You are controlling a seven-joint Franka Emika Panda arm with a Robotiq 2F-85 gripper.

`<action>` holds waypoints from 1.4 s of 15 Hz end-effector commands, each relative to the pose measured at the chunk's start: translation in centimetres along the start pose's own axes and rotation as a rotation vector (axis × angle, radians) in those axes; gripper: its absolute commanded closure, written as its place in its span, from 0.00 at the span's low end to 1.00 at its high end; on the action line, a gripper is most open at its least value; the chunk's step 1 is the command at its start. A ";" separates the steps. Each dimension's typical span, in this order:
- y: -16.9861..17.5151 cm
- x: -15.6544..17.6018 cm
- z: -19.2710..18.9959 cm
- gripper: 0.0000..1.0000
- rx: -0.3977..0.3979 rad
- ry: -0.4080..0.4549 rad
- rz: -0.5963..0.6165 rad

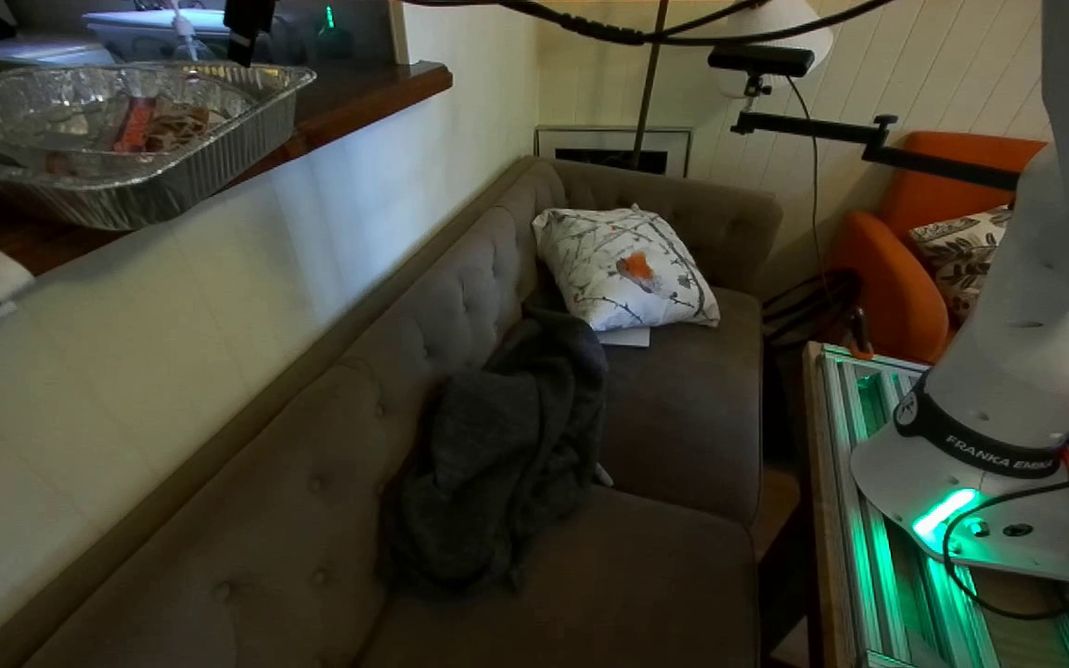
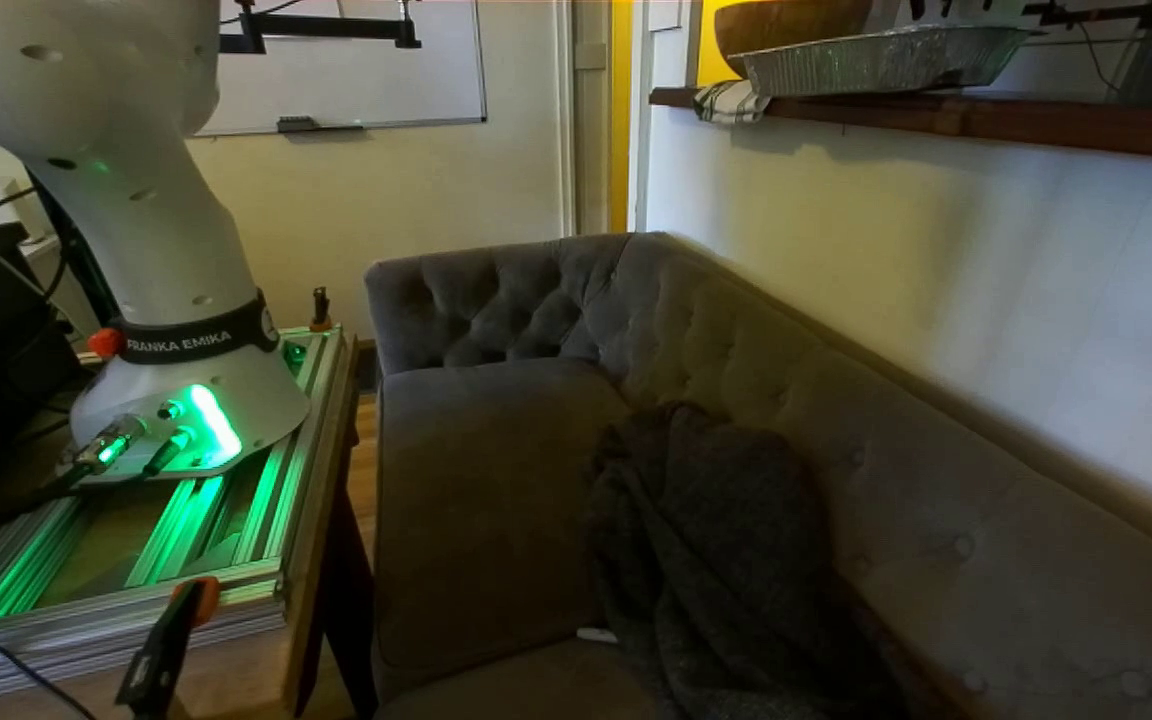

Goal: Move the foil container to the right

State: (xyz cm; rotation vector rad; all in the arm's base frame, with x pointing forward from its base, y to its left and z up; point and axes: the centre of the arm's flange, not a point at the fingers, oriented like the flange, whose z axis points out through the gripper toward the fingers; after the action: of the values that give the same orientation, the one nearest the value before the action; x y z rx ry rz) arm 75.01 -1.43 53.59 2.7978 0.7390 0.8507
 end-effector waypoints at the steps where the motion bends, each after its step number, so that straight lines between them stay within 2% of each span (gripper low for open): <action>1: 1.9 1.0 1.3 0.00 0.038 0.025 0.027; 3: 2.5 0.8 1.7 0.00 0.058 0.033 0.047; 6: 3.0 0.4 2.3 0.00 0.131 0.043 0.085; 11: 3.9 0.0 3.1 0.00 0.211 0.019 0.169; 19: 5.2 -0.9 4.3 0.00 0.252 -0.005 0.217; 20: 5.2 -0.8 4.3 0.02 0.261 0.000 0.223; 21: 5.2 -0.7 4.3 0.26 0.270 0.003 0.233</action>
State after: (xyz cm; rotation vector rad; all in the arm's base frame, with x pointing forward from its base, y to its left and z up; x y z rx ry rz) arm 77.25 -6.07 50.26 3.1073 0.5999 0.8203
